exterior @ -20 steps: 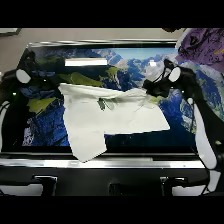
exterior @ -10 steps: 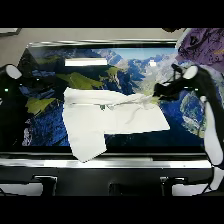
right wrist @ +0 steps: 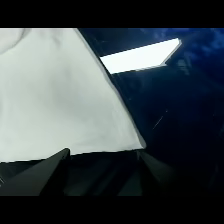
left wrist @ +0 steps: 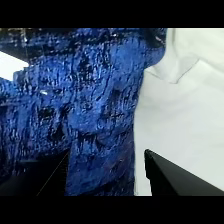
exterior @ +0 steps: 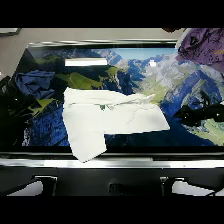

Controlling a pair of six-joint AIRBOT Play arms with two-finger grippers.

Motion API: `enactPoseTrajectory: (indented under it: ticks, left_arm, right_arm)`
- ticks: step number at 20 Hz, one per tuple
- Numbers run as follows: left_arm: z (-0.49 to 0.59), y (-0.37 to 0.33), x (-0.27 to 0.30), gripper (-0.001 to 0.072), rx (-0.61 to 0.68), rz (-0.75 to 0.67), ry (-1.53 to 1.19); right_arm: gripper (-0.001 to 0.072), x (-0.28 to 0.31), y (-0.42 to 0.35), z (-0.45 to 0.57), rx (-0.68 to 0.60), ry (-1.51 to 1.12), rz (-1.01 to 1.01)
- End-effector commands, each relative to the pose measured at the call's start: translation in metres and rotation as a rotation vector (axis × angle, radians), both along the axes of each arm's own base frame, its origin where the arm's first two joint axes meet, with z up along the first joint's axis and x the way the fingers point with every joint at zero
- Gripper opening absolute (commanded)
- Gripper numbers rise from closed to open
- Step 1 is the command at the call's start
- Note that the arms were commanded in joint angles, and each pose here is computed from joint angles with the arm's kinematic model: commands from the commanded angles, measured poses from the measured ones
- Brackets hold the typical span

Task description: Fold the clothes and pants, and hang the long-sleeved shirts on hangers.

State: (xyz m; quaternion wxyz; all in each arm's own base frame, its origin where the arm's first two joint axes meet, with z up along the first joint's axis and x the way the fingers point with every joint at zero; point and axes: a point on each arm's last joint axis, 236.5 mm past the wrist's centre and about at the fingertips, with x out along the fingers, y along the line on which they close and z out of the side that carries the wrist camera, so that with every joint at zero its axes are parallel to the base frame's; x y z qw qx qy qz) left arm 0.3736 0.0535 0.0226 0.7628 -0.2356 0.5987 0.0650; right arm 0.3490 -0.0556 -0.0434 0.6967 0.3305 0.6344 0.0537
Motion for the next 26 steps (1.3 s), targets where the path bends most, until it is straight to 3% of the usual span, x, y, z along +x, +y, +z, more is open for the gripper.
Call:
enactPoseTrajectory:
  ticks: [1,13,18,19,24,26]
  left_arm:
    - [-0.012,0.005,-0.017,0.0534,-0.011,0.024,0.040]
    - [-0.011,0.002,-0.014,0.0534,-0.019,0.052,0.036]
    - [-0.014,0.006,-0.017,0.0534,-0.018,0.045,0.038]
    - [-0.017,0.006,-0.021,0.0534,-0.026,0.036,0.044]
    - [-0.045,-0.005,-0.051,0.0534,-0.149,0.059,0.040]
    - [-0.055,-0.017,-0.066,0.0534,-0.213,0.034,0.011]
  right_arm:
    - [0.0493,-0.013,-0.002,-0.022,0.036,0.036,-0.016]
    - [0.0490,-0.037,0.022,-0.065,0.157,0.144,-0.001]
    - [0.0471,-0.032,0.020,-0.074,0.136,0.113,-0.029]
    - [0.0394,-0.031,0.020,-0.075,0.133,0.109,-0.031]
    - [0.0282,-0.024,0.012,-0.081,0.094,0.082,-0.051]
    - [0.0161,-0.022,0.010,-0.081,0.085,0.064,-0.045]
